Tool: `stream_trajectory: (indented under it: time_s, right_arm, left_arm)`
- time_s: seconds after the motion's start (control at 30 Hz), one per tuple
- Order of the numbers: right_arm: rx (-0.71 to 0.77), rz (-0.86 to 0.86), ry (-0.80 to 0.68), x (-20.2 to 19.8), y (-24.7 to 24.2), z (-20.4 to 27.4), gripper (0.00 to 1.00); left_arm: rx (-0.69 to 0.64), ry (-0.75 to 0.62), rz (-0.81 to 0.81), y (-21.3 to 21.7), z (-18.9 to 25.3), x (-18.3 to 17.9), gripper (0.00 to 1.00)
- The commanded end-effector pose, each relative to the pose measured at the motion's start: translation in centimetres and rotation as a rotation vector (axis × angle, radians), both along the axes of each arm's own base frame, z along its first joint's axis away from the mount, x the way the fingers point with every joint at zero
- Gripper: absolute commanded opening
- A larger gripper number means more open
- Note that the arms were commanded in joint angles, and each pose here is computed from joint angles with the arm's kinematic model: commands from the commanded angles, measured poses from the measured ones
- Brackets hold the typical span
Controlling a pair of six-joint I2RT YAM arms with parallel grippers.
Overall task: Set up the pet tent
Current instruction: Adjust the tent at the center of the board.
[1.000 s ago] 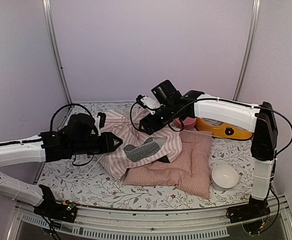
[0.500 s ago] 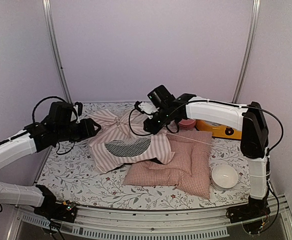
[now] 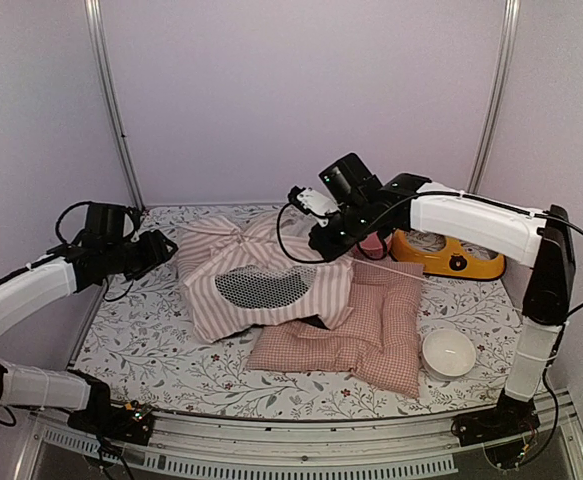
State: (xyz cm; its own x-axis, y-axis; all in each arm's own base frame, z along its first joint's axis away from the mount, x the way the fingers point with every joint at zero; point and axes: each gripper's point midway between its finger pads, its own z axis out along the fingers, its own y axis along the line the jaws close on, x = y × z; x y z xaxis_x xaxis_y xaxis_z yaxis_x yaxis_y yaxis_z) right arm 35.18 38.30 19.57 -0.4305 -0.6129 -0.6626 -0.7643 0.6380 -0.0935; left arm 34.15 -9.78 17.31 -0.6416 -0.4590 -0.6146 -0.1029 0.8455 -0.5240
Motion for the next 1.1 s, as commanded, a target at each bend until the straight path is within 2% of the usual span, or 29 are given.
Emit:
stream_trajectory:
  time_s: [0.0,0.27,0.5,0.7,0.83,0.97,1.07]
  right_arm:
    - [0.006,-0.017,-0.014,-1.6,-2.7,2.1,0.00]
    - [0.011,-0.052,0.046,-4.3,-5.6,0.0,0.00]
    - [0.035,-0.092,0.065,-5.8,-7.4,-0.1,0.00]
    - [0.068,-0.090,0.058,-6.6,-8.2,1.2,0.00]
    - [0.091,-0.102,0.084,-7.4,-8.5,1.6,0.01]
    - [0.080,-0.101,0.104,-7.9,-8.9,1.1,0.02]
    - [0.079,-0.101,0.117,-8.1,-9.0,0.9,0.03]
  left_arm:
    - [-0.052,-0.019,-0.012,0.5,-0.4,1.5,0.66]
    - [-0.154,0.048,-0.109,-2.3,-3.3,2.0,0.62]
    - [-0.154,0.099,-0.189,-6.3,-6.4,0.5,0.61]
    - [-0.139,0.135,-0.246,-9.5,-8.5,-1.3,0.67]
    - [-0.144,0.154,-0.262,-10.8,-9.4,-2.3,0.67]
    - [-0.162,0.166,-0.289,-12.6,-9.7,-3.5,0.58]
    - [-0.163,0.172,-0.312,-13.8,-10.0,-4.4,0.47]
